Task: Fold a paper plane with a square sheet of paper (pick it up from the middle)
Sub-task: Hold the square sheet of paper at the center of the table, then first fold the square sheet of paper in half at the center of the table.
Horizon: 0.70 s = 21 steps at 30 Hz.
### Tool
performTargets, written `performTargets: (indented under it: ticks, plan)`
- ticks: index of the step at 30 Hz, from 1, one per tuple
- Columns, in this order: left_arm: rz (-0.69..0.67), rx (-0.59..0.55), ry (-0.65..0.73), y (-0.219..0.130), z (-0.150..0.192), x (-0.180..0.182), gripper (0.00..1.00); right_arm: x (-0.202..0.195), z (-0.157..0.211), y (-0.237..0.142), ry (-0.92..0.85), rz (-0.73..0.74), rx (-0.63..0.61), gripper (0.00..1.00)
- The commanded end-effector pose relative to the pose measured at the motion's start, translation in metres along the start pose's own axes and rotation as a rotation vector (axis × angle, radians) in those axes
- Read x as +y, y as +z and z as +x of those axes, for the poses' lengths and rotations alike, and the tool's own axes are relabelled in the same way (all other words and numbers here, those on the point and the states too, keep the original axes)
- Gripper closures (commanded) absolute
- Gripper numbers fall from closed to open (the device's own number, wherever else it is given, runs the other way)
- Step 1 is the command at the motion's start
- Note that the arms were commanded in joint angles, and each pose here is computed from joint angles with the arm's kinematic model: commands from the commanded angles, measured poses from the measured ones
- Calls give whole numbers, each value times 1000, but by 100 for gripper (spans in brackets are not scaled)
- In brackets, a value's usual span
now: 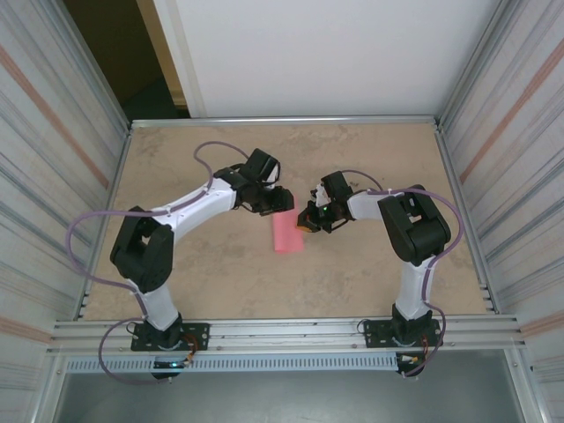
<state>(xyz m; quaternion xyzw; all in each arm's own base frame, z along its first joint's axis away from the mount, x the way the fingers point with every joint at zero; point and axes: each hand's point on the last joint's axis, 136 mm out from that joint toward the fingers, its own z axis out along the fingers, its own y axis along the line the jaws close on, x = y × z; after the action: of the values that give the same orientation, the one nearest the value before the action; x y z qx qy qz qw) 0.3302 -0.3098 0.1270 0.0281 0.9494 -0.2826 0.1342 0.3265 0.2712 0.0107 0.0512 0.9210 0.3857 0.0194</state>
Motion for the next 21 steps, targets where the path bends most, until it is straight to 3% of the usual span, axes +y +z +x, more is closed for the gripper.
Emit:
performTargets:
  ticks: [1, 7, 21]
  plan:
    - [97, 62, 5, 20, 11, -13, 68, -82, 36, 18, 145, 267, 85, 100]
    - [38, 146, -18, 45, 21, -1, 80, -85, 37, 18, 150, 280, 87, 100]
    - [-18, 231, -74, 70, 39, 37, 87, -93, 39, 19, 165, 318, 100, 100]
